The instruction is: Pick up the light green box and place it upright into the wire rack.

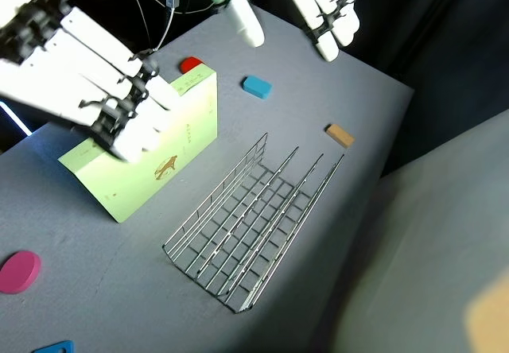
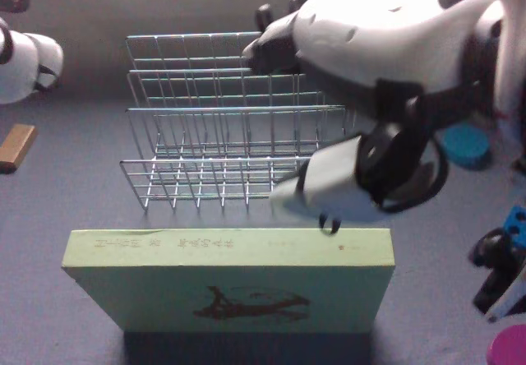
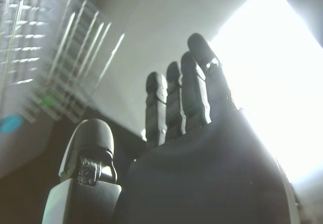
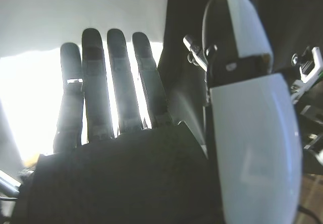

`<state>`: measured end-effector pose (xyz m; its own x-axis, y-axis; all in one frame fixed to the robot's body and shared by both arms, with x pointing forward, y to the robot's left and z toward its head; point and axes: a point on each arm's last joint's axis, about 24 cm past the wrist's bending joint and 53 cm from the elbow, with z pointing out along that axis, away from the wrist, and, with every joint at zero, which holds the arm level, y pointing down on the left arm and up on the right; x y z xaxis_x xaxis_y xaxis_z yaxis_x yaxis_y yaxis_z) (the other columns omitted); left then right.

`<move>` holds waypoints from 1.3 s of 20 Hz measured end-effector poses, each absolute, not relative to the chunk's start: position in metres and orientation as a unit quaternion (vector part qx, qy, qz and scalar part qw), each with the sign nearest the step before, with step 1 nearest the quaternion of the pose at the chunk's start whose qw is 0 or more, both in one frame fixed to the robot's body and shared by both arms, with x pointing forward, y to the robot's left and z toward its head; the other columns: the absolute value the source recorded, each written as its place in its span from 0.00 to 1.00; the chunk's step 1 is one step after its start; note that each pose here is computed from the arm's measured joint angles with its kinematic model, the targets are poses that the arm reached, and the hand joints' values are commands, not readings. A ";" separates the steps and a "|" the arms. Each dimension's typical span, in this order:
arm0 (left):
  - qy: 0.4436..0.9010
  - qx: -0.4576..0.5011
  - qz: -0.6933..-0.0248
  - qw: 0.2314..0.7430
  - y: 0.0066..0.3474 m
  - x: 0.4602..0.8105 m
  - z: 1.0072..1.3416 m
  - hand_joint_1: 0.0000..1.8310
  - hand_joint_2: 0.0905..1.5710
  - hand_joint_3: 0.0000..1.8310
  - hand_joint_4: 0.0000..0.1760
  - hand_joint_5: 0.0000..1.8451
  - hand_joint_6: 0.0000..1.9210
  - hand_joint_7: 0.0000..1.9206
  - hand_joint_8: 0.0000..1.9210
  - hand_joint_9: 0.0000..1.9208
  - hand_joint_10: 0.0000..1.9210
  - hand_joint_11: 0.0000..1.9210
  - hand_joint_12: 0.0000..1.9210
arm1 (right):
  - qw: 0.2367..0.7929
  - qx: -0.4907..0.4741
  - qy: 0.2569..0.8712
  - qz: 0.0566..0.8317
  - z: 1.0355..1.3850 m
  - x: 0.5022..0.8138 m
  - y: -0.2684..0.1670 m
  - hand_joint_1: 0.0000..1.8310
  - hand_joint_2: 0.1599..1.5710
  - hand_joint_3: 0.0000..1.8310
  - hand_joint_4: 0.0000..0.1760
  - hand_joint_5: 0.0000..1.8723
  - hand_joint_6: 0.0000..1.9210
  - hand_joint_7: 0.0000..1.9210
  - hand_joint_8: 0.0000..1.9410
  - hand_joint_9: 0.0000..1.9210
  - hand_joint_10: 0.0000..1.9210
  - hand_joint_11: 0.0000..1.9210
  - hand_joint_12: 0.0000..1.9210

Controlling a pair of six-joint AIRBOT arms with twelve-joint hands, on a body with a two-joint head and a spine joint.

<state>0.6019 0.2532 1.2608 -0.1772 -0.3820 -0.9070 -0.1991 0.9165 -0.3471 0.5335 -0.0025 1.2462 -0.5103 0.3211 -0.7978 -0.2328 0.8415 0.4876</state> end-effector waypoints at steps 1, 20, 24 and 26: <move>0.762 -0.194 -0.073 0.613 0.258 0.602 1.261 0.05 0.93 0.00 0.04 0.12 0.00 0.07 0.00 0.06 0.00 0.00 0.37 | 0.480 0.027 0.831 0.281 1.240 0.530 0.002 0.49 0.57 0.00 0.00 0.13 0.00 0.16 0.00 0.18 0.00 0.00 0.45; 0.780 -0.052 0.001 0.623 0.273 0.611 1.258 0.06 0.92 0.00 0.05 0.12 0.00 0.08 0.00 0.06 0.00 0.00 0.35 | 0.387 0.058 0.882 0.263 1.180 0.520 0.064 0.61 0.48 0.00 0.00 0.11 0.00 0.13 0.00 0.13 0.00 0.00 0.33; 0.779 -0.019 0.016 0.627 0.273 0.614 1.260 0.06 0.92 0.00 0.08 0.12 0.00 0.08 0.00 0.06 0.00 0.00 0.35 | 0.386 0.054 0.884 0.257 1.170 0.517 0.067 0.61 0.48 0.00 0.00 0.11 0.00 0.13 0.00 0.13 0.00 0.00 0.33; 0.779 -0.006 0.018 0.627 0.270 0.614 1.260 0.06 0.92 0.00 0.08 0.12 0.00 0.08 0.00 0.06 0.00 0.00 0.33 | 0.383 0.054 0.886 0.256 1.166 0.515 0.068 0.61 0.48 0.00 0.00 0.11 0.00 0.13 0.00 0.13 0.00 0.00 0.32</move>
